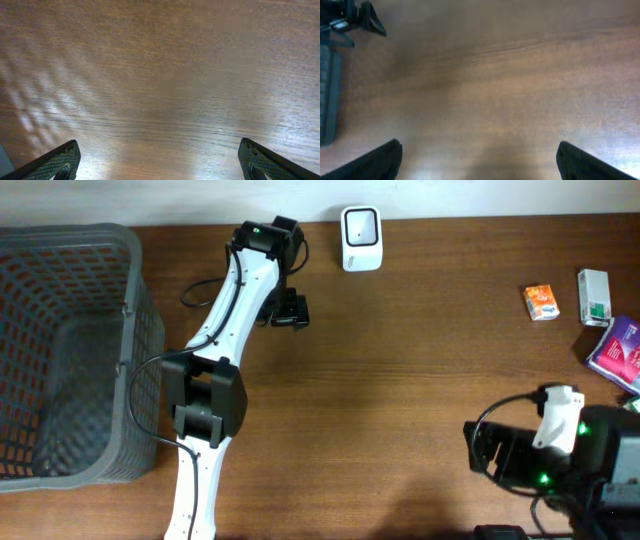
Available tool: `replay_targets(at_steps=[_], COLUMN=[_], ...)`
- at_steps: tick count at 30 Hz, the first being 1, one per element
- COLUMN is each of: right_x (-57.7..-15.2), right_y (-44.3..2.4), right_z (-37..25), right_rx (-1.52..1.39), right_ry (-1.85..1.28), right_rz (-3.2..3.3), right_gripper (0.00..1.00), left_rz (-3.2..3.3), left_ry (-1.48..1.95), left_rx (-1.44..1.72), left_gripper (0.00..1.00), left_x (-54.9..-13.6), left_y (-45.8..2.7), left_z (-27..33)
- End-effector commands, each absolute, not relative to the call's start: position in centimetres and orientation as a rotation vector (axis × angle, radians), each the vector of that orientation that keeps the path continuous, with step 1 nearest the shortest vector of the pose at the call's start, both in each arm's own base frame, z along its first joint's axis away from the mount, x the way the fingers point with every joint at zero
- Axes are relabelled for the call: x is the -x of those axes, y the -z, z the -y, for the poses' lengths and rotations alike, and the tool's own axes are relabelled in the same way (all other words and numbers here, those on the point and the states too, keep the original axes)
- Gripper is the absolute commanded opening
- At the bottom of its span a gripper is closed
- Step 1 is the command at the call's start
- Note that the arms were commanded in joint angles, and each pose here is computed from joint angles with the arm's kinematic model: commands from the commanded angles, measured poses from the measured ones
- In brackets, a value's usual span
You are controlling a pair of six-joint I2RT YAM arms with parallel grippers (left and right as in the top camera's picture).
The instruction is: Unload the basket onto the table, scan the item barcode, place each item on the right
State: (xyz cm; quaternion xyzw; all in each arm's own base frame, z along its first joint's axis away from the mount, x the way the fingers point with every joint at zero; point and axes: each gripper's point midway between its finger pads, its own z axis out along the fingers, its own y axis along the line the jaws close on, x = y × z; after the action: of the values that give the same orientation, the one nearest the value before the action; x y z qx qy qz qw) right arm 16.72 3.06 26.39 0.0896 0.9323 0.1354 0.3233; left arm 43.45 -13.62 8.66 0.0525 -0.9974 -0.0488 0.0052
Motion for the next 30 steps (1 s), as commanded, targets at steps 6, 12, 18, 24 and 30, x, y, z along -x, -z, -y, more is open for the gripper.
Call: replay_targets(at_steps=[6,12,18,24,30], right_x=[-21.1,-23.2,-24.4,-24.4,-24.4], right_y=[-25.1,-19.9,-16.8,-16.0,-16.0], right_z=[-3.9,-3.5,-3.1,-2.7,-2.7], right_rx=[0.118,0.120,0.096,0.078,0.078], right_ry=[-0.255,-0.222,-0.194,-0.181,-0.181], right_rz=[-1.737,-1.606,-1.600,-1.632,-1.632], right_gripper=[0.98,0.98,0.98,0.98,0.98], left_rz=[3.138,3.138,3.138,3.138,3.138], left_ry=[0.158,0.158,0.158,0.158,0.158], left_rx=[-0.183,-0.183,-0.183,-0.183,-0.183], left_gripper=[0.99,0.99,0.99,0.99,0.99], left_x=[-43.5,-43.6,-43.5,-43.6,-43.6], left_y=[-9.3,-9.2,-9.3,-9.2,-9.2], left_z=[13.6,13.6,13.6,13.6,13.6])
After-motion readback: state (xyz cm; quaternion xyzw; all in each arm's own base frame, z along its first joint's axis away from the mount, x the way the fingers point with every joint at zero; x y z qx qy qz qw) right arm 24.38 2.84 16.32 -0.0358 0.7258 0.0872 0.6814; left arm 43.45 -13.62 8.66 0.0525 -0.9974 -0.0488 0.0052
